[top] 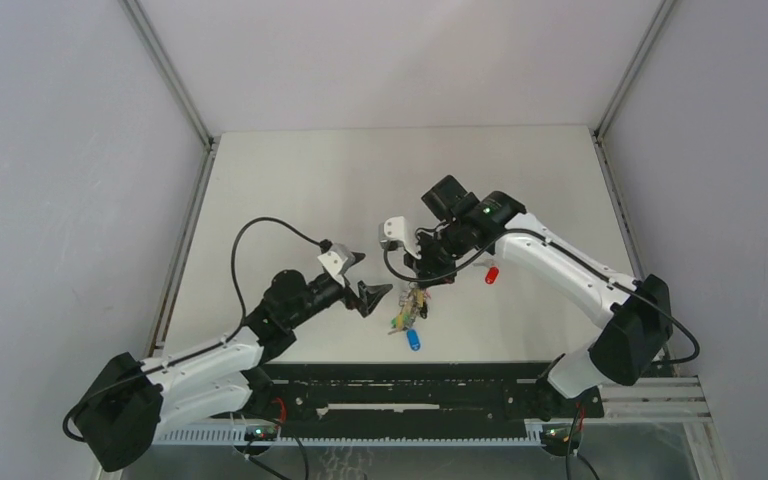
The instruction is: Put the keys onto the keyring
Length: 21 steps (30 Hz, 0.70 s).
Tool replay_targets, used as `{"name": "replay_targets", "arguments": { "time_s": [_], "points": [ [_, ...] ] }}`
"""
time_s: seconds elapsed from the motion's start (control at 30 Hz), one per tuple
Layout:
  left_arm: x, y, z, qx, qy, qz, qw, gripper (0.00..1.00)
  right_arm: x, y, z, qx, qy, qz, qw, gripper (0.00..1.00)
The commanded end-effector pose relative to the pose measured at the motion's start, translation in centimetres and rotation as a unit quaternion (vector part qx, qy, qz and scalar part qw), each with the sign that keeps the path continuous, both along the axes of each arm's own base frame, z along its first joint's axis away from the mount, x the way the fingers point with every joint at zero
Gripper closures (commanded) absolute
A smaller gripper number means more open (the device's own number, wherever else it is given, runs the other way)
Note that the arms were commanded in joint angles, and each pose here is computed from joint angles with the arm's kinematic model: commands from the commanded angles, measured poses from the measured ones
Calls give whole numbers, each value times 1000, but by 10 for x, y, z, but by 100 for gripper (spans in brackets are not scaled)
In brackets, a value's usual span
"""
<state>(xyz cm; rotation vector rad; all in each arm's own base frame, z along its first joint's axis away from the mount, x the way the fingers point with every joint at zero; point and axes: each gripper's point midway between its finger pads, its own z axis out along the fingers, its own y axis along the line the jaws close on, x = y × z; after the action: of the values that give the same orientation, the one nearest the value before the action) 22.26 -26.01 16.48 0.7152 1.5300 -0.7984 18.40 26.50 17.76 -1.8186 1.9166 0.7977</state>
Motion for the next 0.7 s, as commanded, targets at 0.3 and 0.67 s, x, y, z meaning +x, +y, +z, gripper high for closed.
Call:
{"name": "replay_targets", "arguments": {
  "time_s": [0.3, 0.67],
  "points": [
    [19, 36, 20, -13, -49, 104, 993, 0, 10, -8, 6, -179, -34, -6, 983, 100],
    [-16, -9, 15, -81, -31, -47, 995, 13, 5, 4, 11, -142, -20, 16, 990, 100]
  ]
}}
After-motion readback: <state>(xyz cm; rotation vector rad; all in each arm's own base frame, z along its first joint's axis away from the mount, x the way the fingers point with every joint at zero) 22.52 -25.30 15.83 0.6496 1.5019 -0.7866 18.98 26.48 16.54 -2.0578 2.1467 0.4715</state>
